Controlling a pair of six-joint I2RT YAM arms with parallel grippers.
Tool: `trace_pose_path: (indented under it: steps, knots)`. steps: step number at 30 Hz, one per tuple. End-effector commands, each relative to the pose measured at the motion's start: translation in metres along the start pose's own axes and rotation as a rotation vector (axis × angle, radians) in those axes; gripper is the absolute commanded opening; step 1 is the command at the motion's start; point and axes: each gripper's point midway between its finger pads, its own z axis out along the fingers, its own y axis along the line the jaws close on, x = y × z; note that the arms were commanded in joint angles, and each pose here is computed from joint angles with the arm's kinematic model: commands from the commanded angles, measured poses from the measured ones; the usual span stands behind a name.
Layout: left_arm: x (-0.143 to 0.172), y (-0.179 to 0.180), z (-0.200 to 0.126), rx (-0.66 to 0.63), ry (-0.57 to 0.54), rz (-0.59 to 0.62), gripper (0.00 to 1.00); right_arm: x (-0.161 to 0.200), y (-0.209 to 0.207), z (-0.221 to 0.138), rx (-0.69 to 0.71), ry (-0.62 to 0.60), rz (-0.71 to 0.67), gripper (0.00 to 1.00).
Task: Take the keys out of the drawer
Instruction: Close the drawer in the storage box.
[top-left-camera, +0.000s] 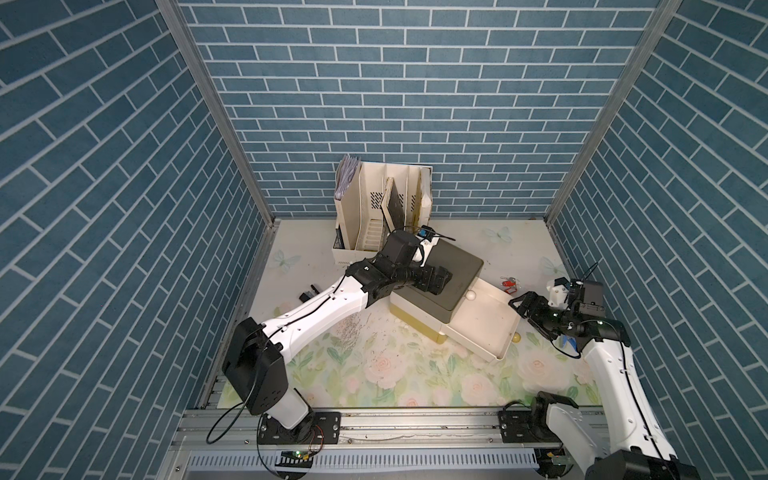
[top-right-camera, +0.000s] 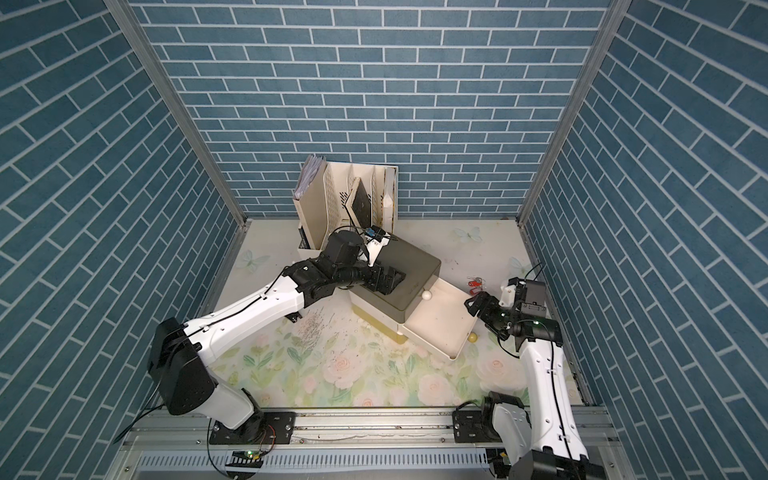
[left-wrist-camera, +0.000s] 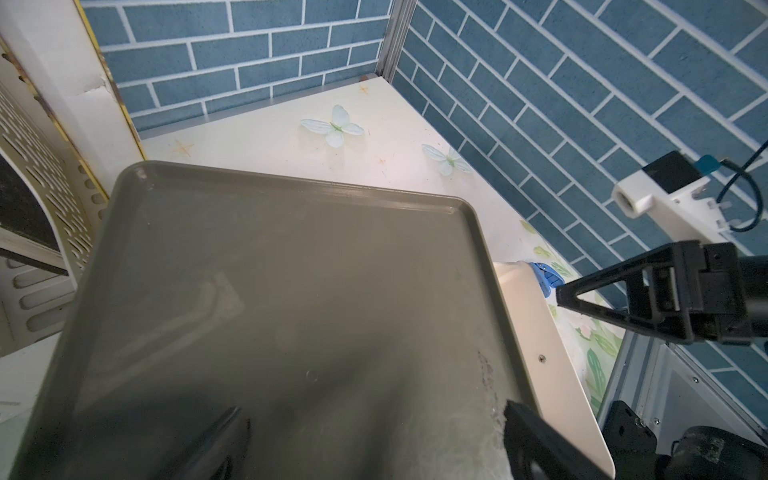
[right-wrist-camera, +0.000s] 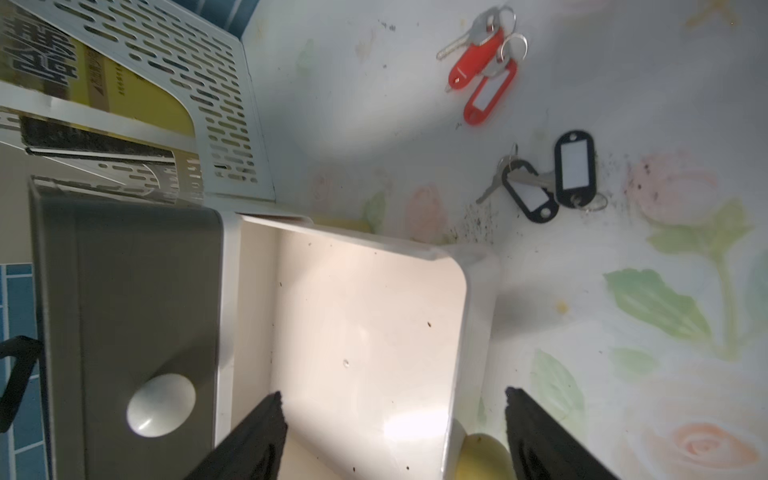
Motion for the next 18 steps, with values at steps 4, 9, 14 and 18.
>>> trace_pose_path:
  steps: [4,9,14,18]
  knots:
    - [0.005,-0.003,-0.004,-0.01,0.011,-0.006,1.0,0.013,0.008,0.002,-0.077,0.015,0.023,0.84]
    - [0.008,-0.003,-0.002,-0.014,0.019,-0.006,1.0,0.024,0.019,0.008,-0.197,0.041,0.044,0.83]
    - [0.012,-0.001,-0.004,-0.023,0.027,-0.006,1.0,0.025,0.033,0.011,-0.302,0.042,0.065,0.82]
    - [0.013,0.0,-0.005,-0.027,0.027,-0.003,1.0,0.026,0.05,0.01,-0.397,0.047,0.063,0.81]
